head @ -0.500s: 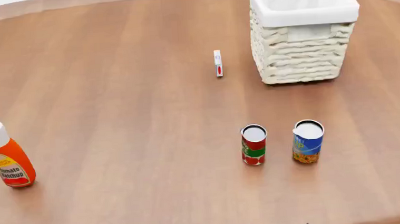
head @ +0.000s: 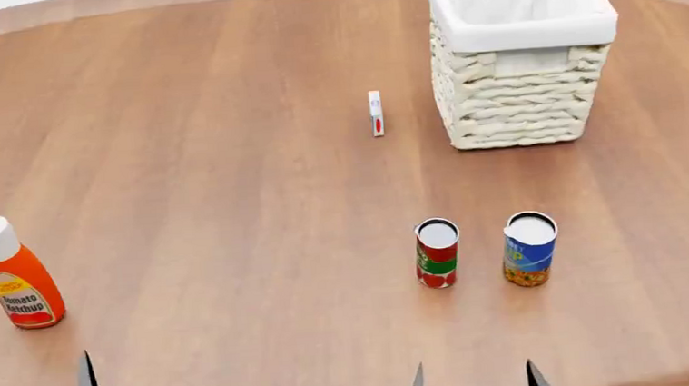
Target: Pick up the ketchup, and put it in the basket.
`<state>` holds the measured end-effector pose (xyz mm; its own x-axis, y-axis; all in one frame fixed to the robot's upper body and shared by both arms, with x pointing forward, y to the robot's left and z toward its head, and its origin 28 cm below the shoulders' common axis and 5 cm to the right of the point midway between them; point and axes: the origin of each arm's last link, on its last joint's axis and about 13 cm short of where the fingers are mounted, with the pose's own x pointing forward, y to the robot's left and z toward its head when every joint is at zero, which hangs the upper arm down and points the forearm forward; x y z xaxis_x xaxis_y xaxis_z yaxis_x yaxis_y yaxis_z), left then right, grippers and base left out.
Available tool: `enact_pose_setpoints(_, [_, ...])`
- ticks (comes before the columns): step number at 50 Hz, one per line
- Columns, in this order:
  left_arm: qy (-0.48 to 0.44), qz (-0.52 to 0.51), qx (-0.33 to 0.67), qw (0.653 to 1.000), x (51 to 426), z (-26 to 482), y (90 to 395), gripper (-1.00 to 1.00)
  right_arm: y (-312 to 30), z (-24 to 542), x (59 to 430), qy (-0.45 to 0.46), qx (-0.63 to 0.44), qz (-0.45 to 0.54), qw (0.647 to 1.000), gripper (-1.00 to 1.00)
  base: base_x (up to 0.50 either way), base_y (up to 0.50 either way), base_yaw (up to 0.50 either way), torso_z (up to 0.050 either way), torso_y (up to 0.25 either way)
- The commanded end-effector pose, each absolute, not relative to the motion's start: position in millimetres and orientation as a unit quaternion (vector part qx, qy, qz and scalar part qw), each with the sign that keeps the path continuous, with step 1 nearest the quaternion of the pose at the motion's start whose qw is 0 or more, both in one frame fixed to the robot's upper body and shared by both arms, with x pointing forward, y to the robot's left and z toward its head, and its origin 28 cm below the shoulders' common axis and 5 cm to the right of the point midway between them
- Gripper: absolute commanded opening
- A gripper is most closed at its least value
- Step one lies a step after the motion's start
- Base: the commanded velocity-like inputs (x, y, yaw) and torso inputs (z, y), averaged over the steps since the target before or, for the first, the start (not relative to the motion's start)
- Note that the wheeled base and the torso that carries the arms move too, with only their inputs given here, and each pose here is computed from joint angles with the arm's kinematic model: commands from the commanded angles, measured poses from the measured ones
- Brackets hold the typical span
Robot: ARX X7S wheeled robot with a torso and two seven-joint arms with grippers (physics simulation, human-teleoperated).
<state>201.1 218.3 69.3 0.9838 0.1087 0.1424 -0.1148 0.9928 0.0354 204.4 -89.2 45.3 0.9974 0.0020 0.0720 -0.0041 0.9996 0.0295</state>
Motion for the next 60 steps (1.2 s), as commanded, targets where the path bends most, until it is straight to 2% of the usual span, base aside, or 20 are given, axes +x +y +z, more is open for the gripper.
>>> enact_pose_setpoints(1, [-0.135, 0.061, 0.018, 0.989, 186, 112, 218, 1.0, -90, 82, 194, -0.094, 0.027, 0.007, 0.995, 1.0, 0.0, 0.0, 0.0, 0.0, 0.0])
enact_pose_setpoints(20, [-0.185, 0.07, 0.016, 0.98, 167, 149, 216, 1.0, -90, 142, 173, -0.199, 0.045, 0.02, 0.979, 1.0, 0.0, 0.0, 0.0, 0.0, 0.0])
enact_pose_setpoints(29, [-0.185, 0.069, 0.018, 0.98, 167, 149, 216, 1.0, -91, 143, 172, -0.2, 0.041, 0.016, 0.979, 1.0, 0.04, 0.0, 0.0, 0.0, 0.0])
enact_pose_setpoints(60, [-0.187, 0.06, 0.017, 0.98, 165, 152, 214, 1.0, -91, 142, 173, -0.193, 0.05, 0.019, 0.98, 1.0, 0.49, 0.0, 0.0, 0.0, 0.0])
